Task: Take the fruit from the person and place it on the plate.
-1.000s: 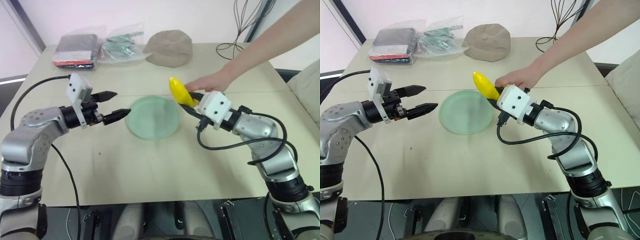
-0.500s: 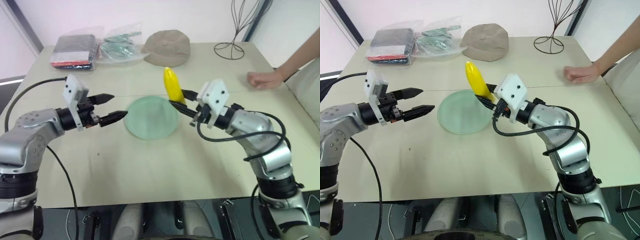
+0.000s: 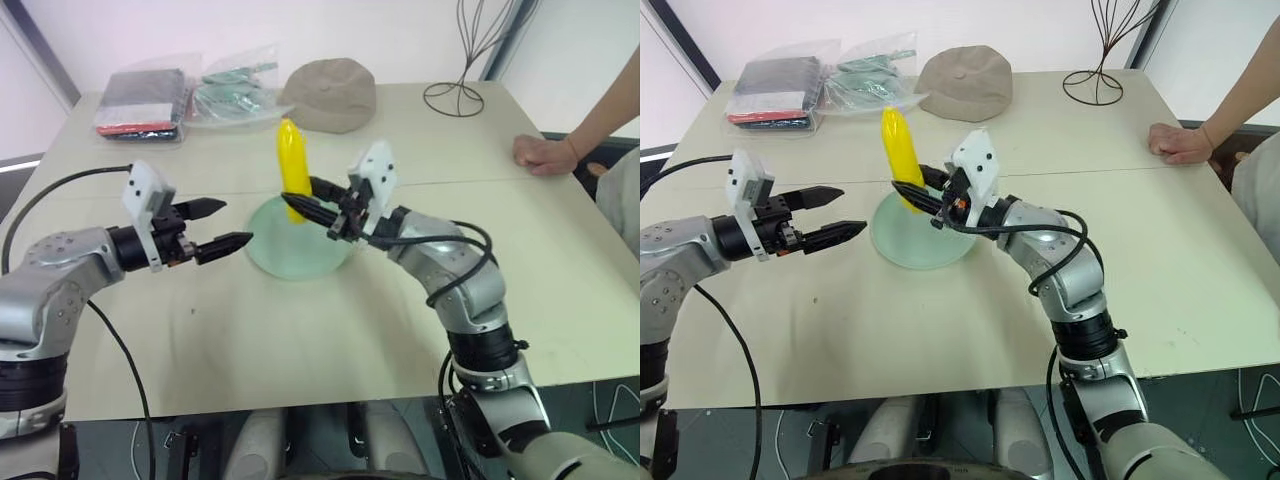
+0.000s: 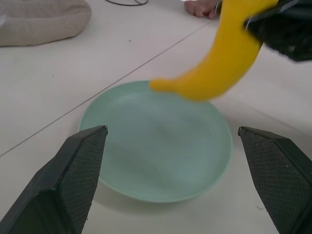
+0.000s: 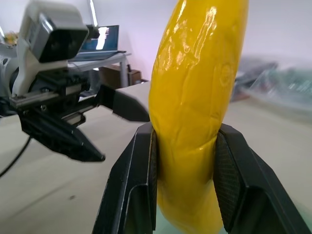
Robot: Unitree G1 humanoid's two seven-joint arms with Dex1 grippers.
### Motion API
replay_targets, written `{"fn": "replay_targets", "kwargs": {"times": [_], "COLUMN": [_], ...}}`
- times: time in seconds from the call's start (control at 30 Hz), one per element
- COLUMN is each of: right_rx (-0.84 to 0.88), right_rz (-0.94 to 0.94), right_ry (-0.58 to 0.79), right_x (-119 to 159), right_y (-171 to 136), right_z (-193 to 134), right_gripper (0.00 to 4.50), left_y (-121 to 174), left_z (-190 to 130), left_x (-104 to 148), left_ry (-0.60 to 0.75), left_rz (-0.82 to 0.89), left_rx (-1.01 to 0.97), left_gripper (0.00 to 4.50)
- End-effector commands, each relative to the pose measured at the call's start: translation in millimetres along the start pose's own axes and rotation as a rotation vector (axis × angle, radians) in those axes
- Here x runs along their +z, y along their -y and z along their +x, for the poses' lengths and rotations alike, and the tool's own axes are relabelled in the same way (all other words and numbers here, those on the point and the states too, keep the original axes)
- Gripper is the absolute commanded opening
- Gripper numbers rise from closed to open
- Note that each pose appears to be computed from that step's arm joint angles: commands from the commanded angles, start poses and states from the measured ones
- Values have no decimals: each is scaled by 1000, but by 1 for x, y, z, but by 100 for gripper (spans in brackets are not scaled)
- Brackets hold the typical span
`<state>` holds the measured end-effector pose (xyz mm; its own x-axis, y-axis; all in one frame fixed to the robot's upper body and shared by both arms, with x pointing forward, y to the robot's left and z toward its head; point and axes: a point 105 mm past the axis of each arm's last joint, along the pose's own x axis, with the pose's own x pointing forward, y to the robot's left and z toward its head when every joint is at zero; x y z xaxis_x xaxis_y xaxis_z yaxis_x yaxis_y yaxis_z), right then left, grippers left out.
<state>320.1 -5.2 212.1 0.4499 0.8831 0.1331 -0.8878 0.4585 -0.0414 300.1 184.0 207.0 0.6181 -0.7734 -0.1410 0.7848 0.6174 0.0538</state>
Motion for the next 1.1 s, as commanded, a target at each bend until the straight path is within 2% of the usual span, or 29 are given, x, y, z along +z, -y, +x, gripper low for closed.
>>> {"fn": "replay_targets", "kwargs": {"times": [0.03,0.3,0.53,0.77,1.03,1.07,1.1], "right_rx": [31,-15,-91,-142,-225,-236,-245], "right_rz": [91,263,398,453,469,467,465], "right_ry": [34,-8,-96,-123,-131,-134,-136], "right_x": [0,-29,-56,-67,-77,-78,-79], "right_y": [-10,-10,-4,2,16,19,21], "right_z": [11,26,24,19,12,10,9], "right_gripper": [97,97,97,97,97,196,237], "left_y": [2,2,11,17,18,18,18], "left_z": [-7,-9,-17,-31,-32,-31,-31], "left_x": [14,15,14,10,11,11,11], "left_ry": [26,21,-9,-60,-59,-58,-58], "left_rz": [46,40,35,37,39,40,40], "left_rx": [12,15,-2,-11,1,1,2], "left_gripper": [450,450,450,450,450,450,450]}}
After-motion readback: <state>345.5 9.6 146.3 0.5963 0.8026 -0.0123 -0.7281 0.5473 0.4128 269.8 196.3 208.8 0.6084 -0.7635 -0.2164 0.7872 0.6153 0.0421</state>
